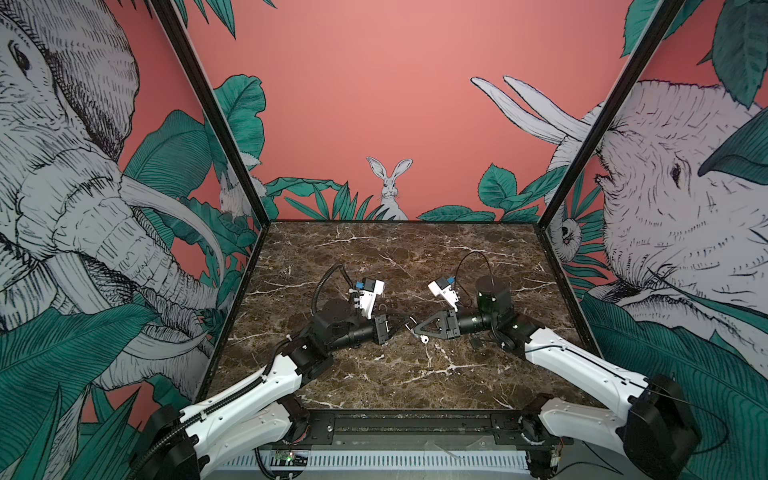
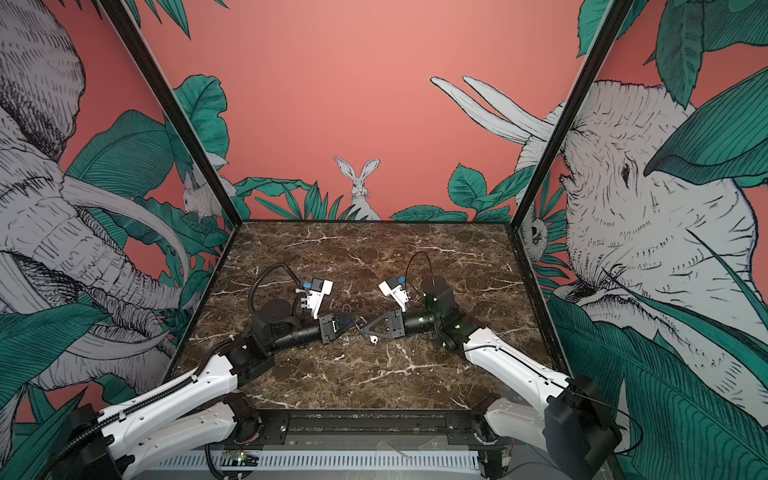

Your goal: Lock with the key

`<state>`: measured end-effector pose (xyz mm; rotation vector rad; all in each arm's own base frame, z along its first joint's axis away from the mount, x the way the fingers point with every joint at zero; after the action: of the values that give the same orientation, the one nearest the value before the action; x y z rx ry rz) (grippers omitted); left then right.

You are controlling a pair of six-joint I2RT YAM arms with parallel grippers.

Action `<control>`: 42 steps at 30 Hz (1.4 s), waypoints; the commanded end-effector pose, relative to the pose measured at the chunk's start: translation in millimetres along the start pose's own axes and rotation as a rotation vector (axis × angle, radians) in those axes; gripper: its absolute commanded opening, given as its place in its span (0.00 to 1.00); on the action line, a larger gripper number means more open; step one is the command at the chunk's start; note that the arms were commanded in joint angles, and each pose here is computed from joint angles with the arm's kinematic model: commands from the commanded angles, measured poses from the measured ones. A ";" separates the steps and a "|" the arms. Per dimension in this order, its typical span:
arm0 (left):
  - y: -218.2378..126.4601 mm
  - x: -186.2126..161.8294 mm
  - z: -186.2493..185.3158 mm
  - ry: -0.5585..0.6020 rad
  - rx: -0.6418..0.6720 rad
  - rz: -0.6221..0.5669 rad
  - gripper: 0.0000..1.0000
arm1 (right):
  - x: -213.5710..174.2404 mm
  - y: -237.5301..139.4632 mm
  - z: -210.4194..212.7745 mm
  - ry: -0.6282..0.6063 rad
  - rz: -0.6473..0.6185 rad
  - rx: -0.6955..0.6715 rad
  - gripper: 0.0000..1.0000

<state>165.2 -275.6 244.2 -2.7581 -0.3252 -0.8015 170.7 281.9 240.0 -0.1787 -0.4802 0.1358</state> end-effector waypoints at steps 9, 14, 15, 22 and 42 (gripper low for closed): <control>-6.1 -79.4 -12.8 -0.070 -0.127 0.373 0.00 | 78.8 -13.7 33.2 -0.270 -0.319 -0.031 0.00; -6.5 -82.0 -17.4 -0.067 -0.144 0.392 0.00 | 84.1 -12.2 32.4 -0.269 -0.323 -0.037 0.00; -6.2 -84.2 -17.9 -0.066 -0.146 0.400 0.00 | 85.1 -12.3 31.7 -0.270 -0.326 -0.041 0.00; 1.3 -95.5 -24.1 -0.061 -0.161 0.430 0.00 | 90.7 -9.9 29.1 -0.271 -0.334 -0.044 0.00; 3.6 -107.2 -39.9 -0.048 -0.194 0.436 0.00 | 104.5 -14.4 17.4 -0.268 -0.376 -0.087 0.00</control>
<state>167.2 -280.9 221.7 -2.6677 -0.4245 -0.7242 181.6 281.1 220.3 -0.2342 -0.4160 0.1352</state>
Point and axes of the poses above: each gripper's point midway between its finger pads, its own y axis out along the fingers, its own z axis along the line the jaws close on, x = y × z, the point moved 2 cm from there along -y, back along the fingers, and after that the axes turned 2 degrees about -y, right-handed, at the moved point
